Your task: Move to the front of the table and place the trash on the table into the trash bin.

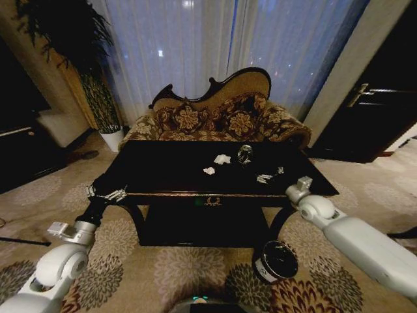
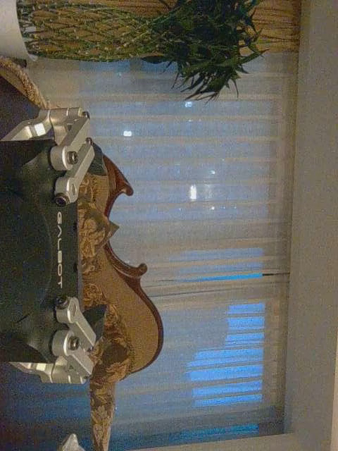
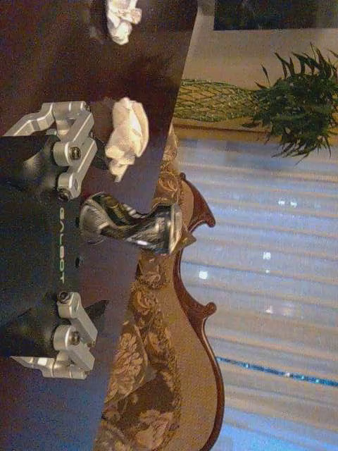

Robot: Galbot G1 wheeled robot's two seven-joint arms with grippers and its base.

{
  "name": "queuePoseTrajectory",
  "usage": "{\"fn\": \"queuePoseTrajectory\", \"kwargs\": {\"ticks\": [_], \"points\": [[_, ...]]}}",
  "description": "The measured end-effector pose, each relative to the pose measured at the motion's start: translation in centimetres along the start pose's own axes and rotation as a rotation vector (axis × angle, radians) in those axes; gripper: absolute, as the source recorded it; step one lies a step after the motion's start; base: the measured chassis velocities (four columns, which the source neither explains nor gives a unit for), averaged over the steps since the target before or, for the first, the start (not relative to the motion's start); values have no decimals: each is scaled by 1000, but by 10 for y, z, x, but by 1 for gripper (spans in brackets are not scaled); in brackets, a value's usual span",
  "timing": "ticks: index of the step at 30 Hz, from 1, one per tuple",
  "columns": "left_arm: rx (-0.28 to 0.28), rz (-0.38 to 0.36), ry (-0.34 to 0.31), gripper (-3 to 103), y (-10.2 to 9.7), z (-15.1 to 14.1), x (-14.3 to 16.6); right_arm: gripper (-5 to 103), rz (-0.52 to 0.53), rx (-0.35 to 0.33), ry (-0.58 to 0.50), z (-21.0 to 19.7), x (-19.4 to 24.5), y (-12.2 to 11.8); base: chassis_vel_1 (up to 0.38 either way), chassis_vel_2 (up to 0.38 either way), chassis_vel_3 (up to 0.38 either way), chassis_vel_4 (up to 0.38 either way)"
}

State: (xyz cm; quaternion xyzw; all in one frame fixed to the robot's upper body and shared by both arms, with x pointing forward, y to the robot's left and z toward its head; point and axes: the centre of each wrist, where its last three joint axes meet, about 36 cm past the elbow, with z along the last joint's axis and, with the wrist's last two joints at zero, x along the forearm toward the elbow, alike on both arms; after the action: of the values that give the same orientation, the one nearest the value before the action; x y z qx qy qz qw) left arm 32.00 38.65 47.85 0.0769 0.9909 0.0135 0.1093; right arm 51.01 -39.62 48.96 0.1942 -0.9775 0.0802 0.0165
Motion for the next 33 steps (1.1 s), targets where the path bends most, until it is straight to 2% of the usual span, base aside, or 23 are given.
{"fn": "queuePoseTrajectory", "kwargs": {"ticks": [7, 15, 28, 29, 33], "points": [[0, 2, 3, 100, 3, 2, 0, 100, 4, -6, 32, 6, -27, 2, 0, 0, 0, 0], [-4, -7, 16, 100, 9, 9, 1, 100, 0, -50, 41, 15, -58, 14, 0, 0, 0, 0], [-2, -15, 16, 100, 14, 7, 2, 100, -15, -34, -11, -14, -100, 12, 0, 0, 0, 0], [-1, -16, 16, 100, 14, 7, 3, 103, -16, -31, -15, -16, -103, 12, 0, 0, 0, 0], [-2, -18, 13, 100, 14, 7, 2, 89, -19, -29, -25, -19, -111, 15, 0, 0, 0, 0]]}}
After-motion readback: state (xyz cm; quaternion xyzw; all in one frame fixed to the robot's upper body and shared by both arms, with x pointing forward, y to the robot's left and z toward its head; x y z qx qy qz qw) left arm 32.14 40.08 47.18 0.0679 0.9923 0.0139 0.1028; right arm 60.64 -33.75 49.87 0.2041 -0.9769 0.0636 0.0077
